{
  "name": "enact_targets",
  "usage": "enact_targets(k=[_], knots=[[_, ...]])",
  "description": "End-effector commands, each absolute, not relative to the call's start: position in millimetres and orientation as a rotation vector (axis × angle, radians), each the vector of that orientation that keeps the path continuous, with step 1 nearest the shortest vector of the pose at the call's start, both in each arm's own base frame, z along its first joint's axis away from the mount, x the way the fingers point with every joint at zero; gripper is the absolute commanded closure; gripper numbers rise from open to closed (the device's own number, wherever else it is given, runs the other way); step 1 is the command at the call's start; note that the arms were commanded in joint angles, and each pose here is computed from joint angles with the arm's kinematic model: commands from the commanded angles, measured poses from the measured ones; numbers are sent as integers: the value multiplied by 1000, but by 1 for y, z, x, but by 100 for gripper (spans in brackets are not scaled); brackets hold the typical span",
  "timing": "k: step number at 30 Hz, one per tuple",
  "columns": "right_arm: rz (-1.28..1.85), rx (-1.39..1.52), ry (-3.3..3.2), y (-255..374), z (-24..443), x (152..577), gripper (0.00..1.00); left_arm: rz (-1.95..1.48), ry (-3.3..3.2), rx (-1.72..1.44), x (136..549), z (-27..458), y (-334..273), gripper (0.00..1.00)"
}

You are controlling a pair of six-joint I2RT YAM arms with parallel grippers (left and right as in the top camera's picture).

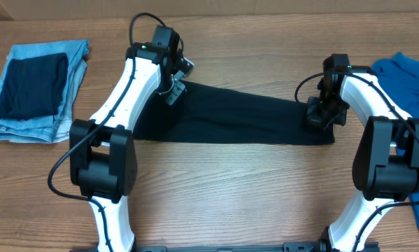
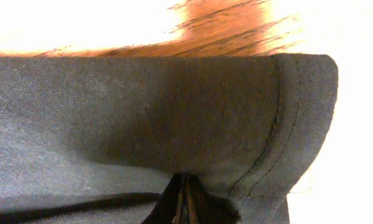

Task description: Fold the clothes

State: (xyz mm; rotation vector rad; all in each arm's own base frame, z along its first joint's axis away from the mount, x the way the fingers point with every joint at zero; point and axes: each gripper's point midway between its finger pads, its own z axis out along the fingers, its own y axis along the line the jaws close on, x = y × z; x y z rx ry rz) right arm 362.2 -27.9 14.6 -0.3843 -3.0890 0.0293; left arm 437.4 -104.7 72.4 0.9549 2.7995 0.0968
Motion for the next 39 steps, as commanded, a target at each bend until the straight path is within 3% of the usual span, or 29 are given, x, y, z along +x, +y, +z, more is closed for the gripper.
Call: enact_targets(k=[1,8,13,27,28,30,33,35,39], knots=[[32,-400,-3105,-29,20,364,96,-45,2656,1310,434,64,-126,42],[32,-400,-3105,-29,20,364,94,-81,2599,1468,426,53,-129,38],[32,-400,-3105,-29,20,364,90,-90,2625,1478,422,43,-127,52],[33,-400,-3105,-29,20,364,89,-42,2669,1492,420,30,-119,54],[32,-400,-3105,-29,20,364,89,-26,2672,1492,421,30,-118,53],[32,-400,-3105,-29,20,364,89,0,2677,1495,421,30,-115,38],[32,-400,-3105,-29,20,364,88,3,2660,1520,422,30,-115,36],[32,-400,-3105,-29,20,364,86,6,2627,1575,423,30,-114,37],[32,-400,-3106,-29,20,364,85,12,2601,1595,425,31,-115,51]])
